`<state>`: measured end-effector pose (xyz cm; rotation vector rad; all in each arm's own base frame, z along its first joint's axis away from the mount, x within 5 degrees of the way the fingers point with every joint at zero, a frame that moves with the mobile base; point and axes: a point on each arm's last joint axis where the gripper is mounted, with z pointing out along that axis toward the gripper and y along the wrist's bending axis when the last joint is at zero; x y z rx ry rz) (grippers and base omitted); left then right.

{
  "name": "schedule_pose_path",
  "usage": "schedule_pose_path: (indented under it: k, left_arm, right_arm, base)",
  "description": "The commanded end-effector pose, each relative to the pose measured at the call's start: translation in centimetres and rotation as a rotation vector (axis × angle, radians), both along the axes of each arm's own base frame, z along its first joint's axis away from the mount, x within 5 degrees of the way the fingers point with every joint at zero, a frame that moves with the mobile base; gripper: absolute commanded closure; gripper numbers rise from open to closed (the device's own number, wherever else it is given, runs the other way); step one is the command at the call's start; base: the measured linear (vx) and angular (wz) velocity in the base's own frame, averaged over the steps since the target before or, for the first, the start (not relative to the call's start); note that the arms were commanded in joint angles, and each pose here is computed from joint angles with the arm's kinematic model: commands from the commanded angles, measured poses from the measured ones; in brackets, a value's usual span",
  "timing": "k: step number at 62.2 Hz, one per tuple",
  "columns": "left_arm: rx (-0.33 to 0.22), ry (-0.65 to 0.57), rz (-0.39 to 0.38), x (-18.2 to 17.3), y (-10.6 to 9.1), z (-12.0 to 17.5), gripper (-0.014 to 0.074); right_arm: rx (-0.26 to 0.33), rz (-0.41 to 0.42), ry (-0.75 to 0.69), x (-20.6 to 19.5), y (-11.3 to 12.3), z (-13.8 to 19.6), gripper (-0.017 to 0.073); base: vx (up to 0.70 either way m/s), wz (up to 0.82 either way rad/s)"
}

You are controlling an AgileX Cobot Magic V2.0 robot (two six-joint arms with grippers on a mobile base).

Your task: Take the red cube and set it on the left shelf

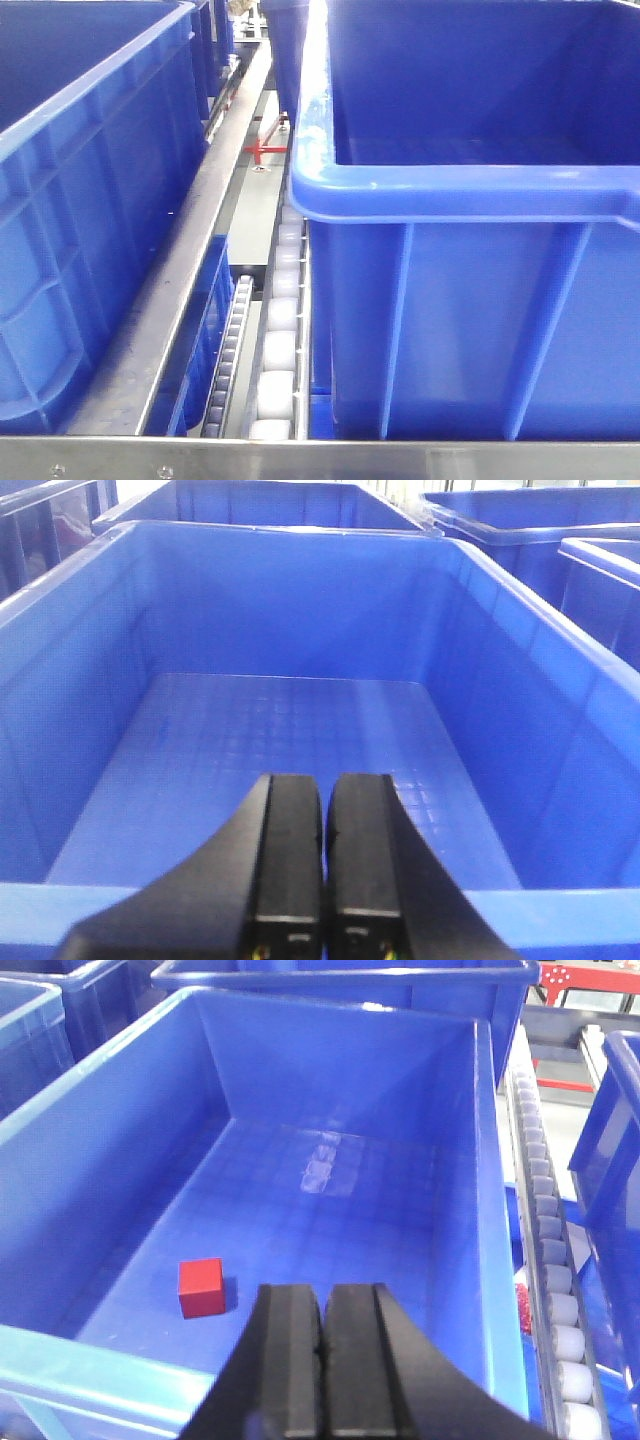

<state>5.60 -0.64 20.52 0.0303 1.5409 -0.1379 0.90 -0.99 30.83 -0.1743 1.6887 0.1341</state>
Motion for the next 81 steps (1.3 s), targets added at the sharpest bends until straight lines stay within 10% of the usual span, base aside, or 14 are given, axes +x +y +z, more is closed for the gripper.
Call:
schedule_pose_path:
  k: [1, 42, 81]
  left_arm:
    - [-0.010, -0.071, 0.013, 0.0, 0.1, 0.0, 0.0492]
    - [-0.010, -0.071, 0.013, 0.0, 0.1, 0.0, 0.0492]
    - [-0.010, -0.071, 0.013, 0.0, 0.1, 0.0, 0.0492]
  right_arm:
    - [0.003, 0.002, -0.094, 0.0, 0.1, 1.4, 0.0504]
    - [-0.011, -0.030, -0.122, 0.6, 0.3, 0.9, 0.0504]
    - [0.051, -0.185, -0.272, 4.9, 1.1, -9.0, 0.0504]
  base:
    - [0.00, 0.00]
    - [0.00, 0.00]
    - [0.00, 0.00]
